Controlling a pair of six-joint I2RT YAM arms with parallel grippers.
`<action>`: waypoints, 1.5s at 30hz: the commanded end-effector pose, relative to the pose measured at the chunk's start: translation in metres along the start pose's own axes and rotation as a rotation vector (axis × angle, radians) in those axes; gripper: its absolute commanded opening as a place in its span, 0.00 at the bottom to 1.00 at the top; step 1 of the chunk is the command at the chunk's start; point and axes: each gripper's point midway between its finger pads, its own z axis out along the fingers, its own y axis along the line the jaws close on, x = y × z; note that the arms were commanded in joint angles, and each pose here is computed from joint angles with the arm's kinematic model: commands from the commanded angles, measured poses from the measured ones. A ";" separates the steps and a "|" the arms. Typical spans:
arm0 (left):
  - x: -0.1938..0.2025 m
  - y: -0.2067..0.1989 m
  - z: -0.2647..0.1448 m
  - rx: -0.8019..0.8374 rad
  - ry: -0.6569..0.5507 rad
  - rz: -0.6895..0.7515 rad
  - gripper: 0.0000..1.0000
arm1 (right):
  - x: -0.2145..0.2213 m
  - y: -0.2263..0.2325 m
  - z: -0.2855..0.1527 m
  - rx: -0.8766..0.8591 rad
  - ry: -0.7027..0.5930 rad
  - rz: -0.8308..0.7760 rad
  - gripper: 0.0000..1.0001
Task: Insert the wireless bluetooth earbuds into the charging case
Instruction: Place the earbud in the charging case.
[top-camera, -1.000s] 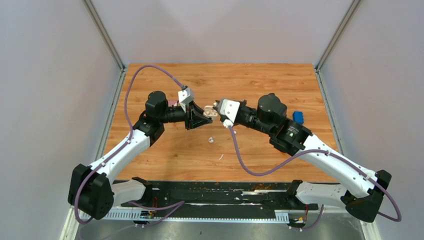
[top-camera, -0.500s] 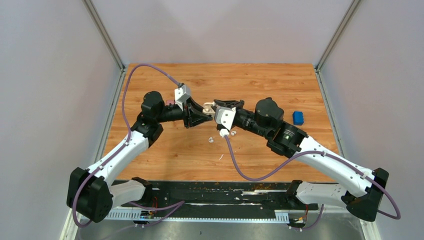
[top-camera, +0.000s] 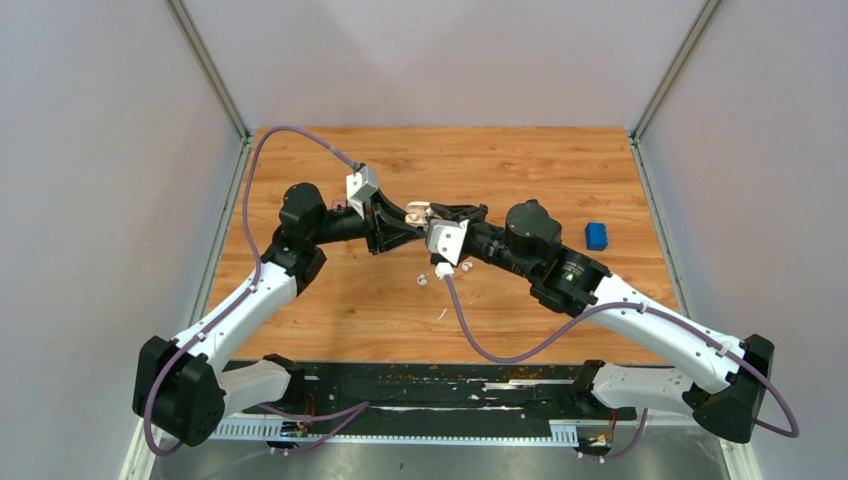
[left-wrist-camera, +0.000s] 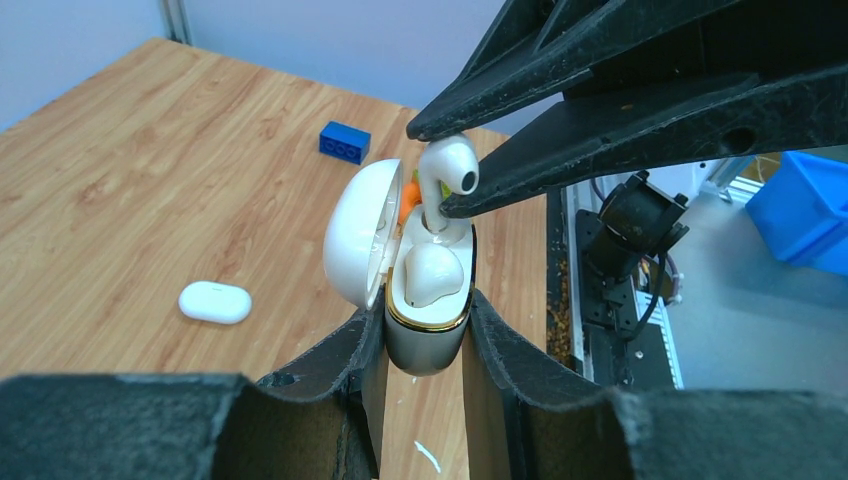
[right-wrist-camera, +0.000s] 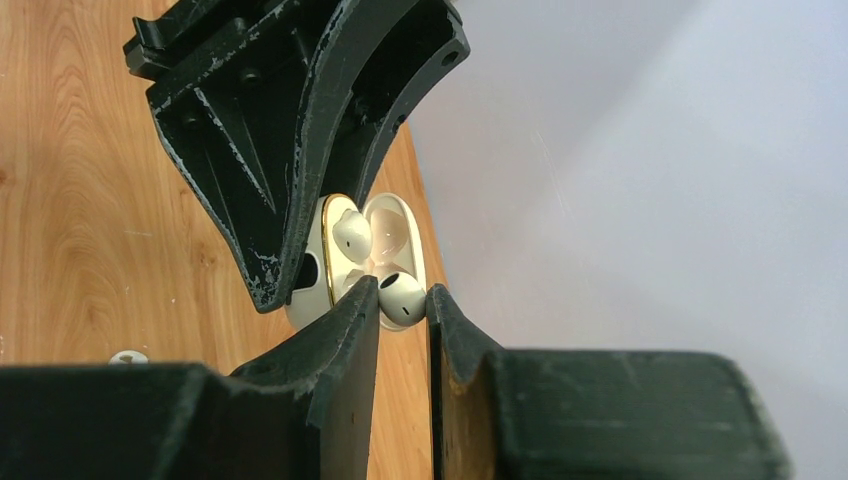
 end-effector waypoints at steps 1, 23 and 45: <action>-0.029 -0.008 0.000 0.010 -0.064 0.074 0.00 | -0.004 -0.013 -0.002 0.064 -0.008 -0.022 0.00; -0.028 -0.003 0.000 -0.010 -0.066 0.070 0.00 | 0.001 0.009 0.003 -0.049 -0.010 -0.083 0.04; -0.029 0.003 -0.004 -0.045 -0.089 0.090 0.00 | 0.001 0.020 0.003 -0.149 0.035 -0.005 0.44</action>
